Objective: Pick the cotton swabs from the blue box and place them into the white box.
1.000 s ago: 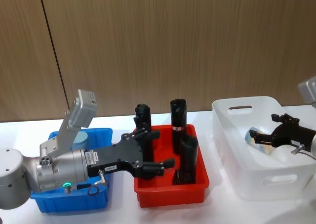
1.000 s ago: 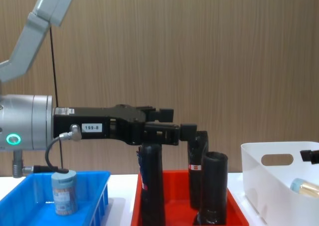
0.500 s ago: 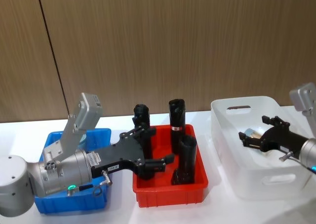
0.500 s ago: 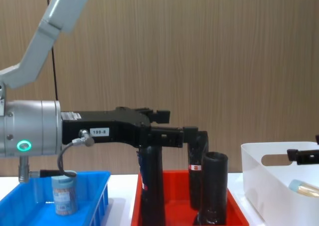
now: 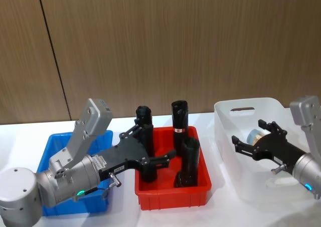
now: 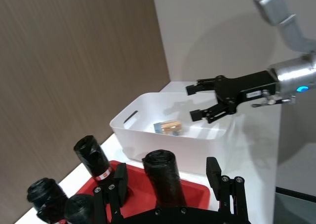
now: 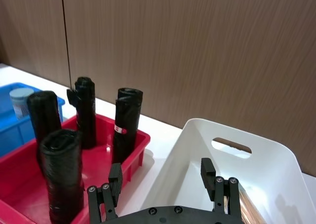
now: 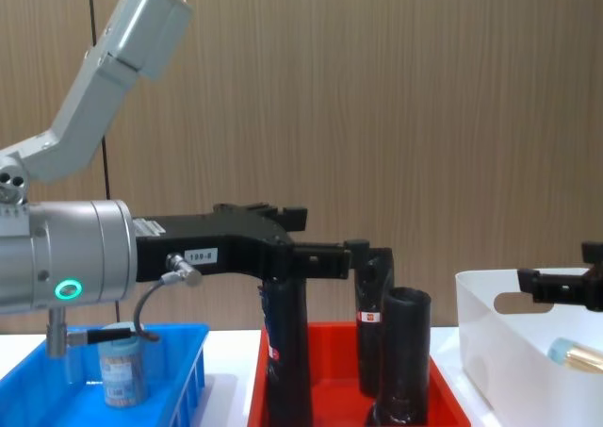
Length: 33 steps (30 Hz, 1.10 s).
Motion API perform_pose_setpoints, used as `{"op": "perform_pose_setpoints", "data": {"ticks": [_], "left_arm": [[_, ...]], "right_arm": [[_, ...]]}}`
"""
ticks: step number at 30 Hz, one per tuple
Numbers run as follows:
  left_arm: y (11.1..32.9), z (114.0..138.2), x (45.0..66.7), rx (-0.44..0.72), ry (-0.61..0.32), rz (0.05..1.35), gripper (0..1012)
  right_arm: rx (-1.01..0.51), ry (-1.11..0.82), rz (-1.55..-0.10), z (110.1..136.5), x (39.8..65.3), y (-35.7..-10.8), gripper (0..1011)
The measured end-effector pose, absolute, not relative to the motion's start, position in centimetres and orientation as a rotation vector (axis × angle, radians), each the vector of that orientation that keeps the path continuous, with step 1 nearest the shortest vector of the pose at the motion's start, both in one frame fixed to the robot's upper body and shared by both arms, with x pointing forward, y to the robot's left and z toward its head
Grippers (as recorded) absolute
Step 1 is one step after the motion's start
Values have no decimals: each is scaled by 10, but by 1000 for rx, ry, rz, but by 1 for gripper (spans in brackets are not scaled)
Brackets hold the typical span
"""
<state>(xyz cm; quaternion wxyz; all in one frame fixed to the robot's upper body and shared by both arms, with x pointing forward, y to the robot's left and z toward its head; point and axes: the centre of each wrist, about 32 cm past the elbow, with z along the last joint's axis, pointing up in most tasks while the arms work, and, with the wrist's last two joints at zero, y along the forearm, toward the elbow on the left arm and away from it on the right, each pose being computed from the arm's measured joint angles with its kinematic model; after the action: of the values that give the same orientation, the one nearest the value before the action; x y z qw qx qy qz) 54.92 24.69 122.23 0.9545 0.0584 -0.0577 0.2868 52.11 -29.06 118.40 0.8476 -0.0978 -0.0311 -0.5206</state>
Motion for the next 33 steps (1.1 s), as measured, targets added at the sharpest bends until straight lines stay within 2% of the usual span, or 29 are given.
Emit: {"op": "perform_pose_setpoints", "data": {"ticks": [23,33], "left_arm": [[224,1213,525,110,-187,824,1004],[215,1209,514,99,-215,925,1004]], "right_arm": [[-5,-79,-1209,1187,454,-243,1002],[26,-75,-1231,1189,444,-237,1002]]}}
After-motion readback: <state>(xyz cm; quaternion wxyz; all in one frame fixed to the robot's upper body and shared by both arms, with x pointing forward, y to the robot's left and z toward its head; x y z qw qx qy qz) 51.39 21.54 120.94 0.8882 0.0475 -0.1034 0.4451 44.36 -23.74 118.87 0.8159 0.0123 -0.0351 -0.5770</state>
